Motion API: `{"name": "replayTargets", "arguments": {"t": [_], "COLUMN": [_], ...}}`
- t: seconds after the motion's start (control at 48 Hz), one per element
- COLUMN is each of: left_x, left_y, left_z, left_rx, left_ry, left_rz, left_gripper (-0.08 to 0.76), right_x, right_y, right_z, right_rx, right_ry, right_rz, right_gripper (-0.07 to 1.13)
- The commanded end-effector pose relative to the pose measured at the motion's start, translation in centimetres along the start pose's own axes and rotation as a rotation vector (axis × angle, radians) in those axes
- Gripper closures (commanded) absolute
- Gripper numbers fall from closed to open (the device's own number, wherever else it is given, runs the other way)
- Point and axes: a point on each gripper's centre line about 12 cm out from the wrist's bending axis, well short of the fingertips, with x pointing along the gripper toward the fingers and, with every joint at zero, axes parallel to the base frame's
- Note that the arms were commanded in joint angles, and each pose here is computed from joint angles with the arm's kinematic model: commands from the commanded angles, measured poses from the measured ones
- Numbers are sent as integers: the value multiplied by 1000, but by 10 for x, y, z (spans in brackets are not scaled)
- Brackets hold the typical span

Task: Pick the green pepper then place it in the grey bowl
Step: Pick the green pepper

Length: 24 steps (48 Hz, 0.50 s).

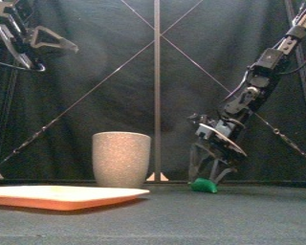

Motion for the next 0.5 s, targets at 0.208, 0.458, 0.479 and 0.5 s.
{"name": "replayTargets", "arguments": {"t": [0.208,0.458,0.479,0.5], "left_x": [0,0,0,0], "left_y": [0,0,0,0], "left_z": [8,7,8,7], "left_rx": [1,3,3,3], "left_ry": [-28,-26,-28,-26], "left_rz": [-1,-1,-1,-1], "left_gripper": [649,649,649,649], "right_x": [4,1,1,0], "right_y": [15,24,26,27], "right_z": [8,7,6,7], "right_rx": [-19,-34,-36,-40], "right_ry": [-21,0,5,4], "right_rz": [28,42,45,48], "right_gripper": [232,389,398,402]}}
